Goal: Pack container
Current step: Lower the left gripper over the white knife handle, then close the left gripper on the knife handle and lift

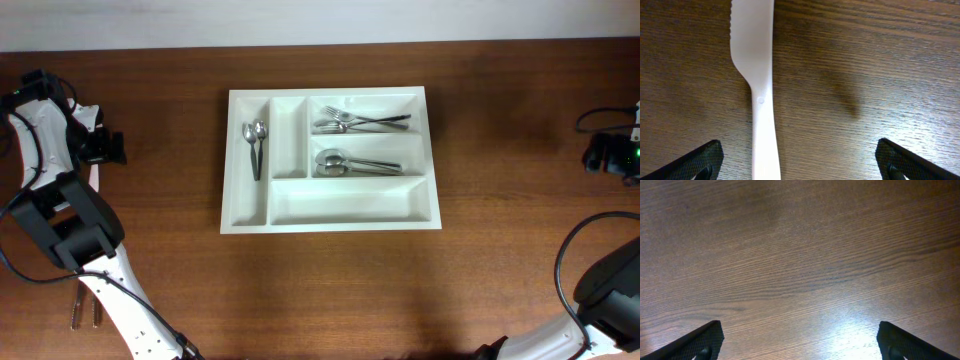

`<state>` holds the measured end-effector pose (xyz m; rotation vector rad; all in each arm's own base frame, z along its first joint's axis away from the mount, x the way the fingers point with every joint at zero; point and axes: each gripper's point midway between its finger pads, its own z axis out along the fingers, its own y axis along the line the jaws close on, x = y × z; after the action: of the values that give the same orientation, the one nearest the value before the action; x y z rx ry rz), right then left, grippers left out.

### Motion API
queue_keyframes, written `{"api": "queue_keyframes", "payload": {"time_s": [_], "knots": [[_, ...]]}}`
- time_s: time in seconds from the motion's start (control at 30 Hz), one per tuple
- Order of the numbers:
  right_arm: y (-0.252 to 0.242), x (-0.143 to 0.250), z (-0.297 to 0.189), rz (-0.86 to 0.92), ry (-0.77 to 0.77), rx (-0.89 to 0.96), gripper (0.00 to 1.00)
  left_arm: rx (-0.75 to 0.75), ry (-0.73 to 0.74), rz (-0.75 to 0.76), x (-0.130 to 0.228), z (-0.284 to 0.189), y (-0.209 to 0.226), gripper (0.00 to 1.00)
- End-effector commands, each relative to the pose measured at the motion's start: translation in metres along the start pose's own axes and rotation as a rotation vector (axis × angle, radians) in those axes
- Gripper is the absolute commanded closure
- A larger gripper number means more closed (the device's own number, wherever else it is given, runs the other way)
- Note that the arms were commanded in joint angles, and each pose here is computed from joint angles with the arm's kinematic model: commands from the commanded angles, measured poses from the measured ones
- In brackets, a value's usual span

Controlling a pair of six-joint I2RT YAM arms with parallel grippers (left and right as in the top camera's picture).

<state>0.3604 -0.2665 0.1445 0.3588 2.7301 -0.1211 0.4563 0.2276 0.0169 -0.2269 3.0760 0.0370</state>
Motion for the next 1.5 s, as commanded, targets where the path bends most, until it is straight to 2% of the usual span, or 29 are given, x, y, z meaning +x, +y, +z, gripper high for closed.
{"api": "queue_keyframes", "payload": {"time_s": [0.0,0.4,1.47], "knots": [[0.002,0.002,0.004,0.003,0.007,-0.016,0.01,0.046,0.002,-0.005,0.002,0.008,-0.002,0.01],[0.002,0.002,0.004,0.003,0.007,-0.016,0.01,0.043,0.005,-0.051,0.008,0.009,0.013,0.01],[0.002,0.002,0.004,0.003,0.007,-0.016,0.01,0.049,0.031,-0.049,0.011,0.024,0.012,0.01]]}}
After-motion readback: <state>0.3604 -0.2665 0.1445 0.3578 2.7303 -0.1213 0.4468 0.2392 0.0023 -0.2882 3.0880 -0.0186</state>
